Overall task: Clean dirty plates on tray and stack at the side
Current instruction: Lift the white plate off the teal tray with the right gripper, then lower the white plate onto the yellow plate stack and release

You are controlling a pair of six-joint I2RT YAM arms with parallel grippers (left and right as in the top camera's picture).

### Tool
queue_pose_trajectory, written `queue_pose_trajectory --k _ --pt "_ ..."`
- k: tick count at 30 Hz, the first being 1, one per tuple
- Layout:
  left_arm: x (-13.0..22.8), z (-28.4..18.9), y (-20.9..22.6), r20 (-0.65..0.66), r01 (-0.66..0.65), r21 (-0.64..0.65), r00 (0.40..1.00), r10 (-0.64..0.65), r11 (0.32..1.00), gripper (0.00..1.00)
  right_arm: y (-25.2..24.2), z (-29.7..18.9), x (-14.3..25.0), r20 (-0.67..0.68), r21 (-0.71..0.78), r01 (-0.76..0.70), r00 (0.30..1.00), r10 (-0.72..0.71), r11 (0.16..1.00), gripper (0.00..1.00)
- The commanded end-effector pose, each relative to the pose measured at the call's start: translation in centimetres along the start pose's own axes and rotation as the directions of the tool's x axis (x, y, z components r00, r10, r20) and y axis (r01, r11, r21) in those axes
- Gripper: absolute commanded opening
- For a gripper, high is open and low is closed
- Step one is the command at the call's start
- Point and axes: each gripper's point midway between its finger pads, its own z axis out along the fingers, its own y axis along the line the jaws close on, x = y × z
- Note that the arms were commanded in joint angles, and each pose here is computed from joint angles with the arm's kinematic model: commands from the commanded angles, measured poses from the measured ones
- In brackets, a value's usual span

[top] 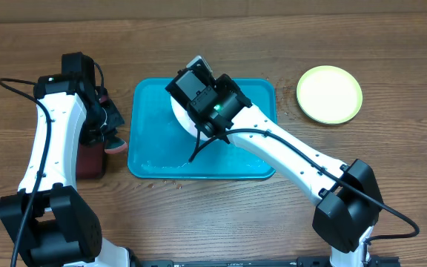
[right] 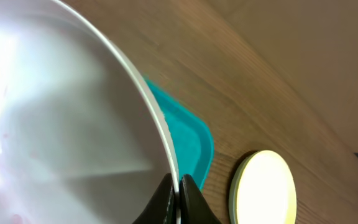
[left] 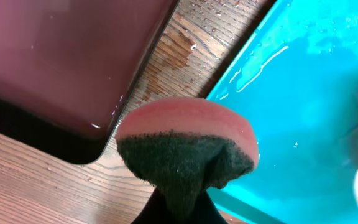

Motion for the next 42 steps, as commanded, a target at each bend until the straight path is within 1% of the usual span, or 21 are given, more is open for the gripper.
queue_pose_trajectory --k 1,3,5,7,9,11,12,14,17,20,22,25,29,33,34,35,38,42 --pt "0.1 -0.4 0.1 0.006 -0.015 0.014 1.000 0.015 1.000 0.04 0.6 -1.9 -0.1 0.026 -0.101 0.106 0.994 -0.104 0.989 0.04" --pt "0.1 -0.4 0.1 0.006 -0.015 0.015 1.000 0.015 1.000 0.04 -0.1 -1.9 0.0 0.018 -0.059 0.088 0.996 -0.087 0.994 0.04" --pt "0.1 -0.4 0.1 0.006 -0.015 0.015 1.000 0.015 1.000 0.04 -1.4 -1.9 -0.7 0.038 0.005 -0.029 0.999 0.029 1.000 0.04" --pt "0.2 -0.4 0.1 0.006 -0.015 0.014 1.000 0.015 1.000 0.04 -1.7 -1.8 -1.1 0.055 0.005 -0.111 0.992 0.110 0.994 0.04" --pt "0.2 -0.4 0.1 0.005 -0.016 0.014 1.000 0.016 1.000 0.04 -1.6 -1.4 -1.4 0.055 -0.036 -0.171 0.983 0.173 0.985 0.04" --pt "0.2 -0.4 0.1 0.005 -0.016 0.014 1.000 0.016 1.000 0.04 -1.0 -0.7 -1.2 0.024 -0.138 -0.198 0.979 0.203 0.970 0.04" --pt "0.2 -0.4 0.1 0.005 -0.016 0.014 1.000 0.016 1.000 0.04 -0.6 -0.2 -1.0 -0.004 -0.213 -0.221 0.974 0.226 0.952 0.04" --pt "0.2 -0.4 0.1 0.006 -0.016 0.014 1.000 0.016 1.000 0.04 -0.4 0.6 -0.5 -0.068 -0.336 -0.289 0.957 0.283 0.896 0.04" --pt "0.2 -0.4 0.1 0.006 -0.021 0.014 1.000 0.021 1.000 0.04 -1.2 1.5 0.1 -0.177 -0.492 -0.412 0.910 0.375 0.767 0.04" --pt "0.1 -0.4 0.1 0.006 -0.023 0.013 1.000 0.023 1.000 0.04 -3.2 2.3 0.7 -0.253 -0.574 -0.496 0.864 0.436 0.651 0.04" --pt "0.2 -0.4 0.1 0.006 -0.023 0.014 1.000 0.023 1.000 0.04 -5.0 2.9 1.5 -0.300 -0.594 -0.548 0.830 0.469 0.589 0.04" --pt "0.1 -0.4 0.1 0.006 -0.023 0.014 1.000 0.023 1.000 0.04 -8.3 4.3 3.9 -0.373 -0.556 -0.633 0.769 0.519 0.538 0.04" --pt "0.1 -0.4 0.1 0.006 -0.023 0.014 1.000 0.023 1.000 0.04 -12.2 5.9 6.8 -0.426 -0.477 -0.716 0.696 0.578 0.510 0.04" --pt "0.1 -0.4 0.1 0.006 -0.023 0.014 1.000 0.023 1.000 0.04 -16.0 7.5 9.1 -0.431 -0.399 -0.775 0.630 0.646 0.490 0.04" --pt "0.2 -0.4 0.1 0.006 -0.024 0.014 1.000 0.024 1.000 0.04 -18.1 8.4 10.8 -0.431 -0.316 -0.815 0.579 0.692 0.486 0.04" --pt "0.2 -0.4 0.1 0.006 -0.024 0.014 1.000 0.024 1.000 0.04 -18.8 8.7 11.4 -0.430 -0.288 -0.827 0.562 0.707 0.482 0.04" --pt "0.2 -0.4 0.1 0.006 -0.023 0.014 1.000 0.023 1.000 0.04 -22.4 9.9 14.5 -0.415 -0.160 -0.876 0.478 0.774 0.455 0.04" --pt "0.2 -0.4 0.1 0.006 -0.023 0.014 1.000 0.023 1.000 0.04 -25.7 11.1 17.5 -0.390 -0.071 -0.910 0.401 0.828 0.408 0.04"
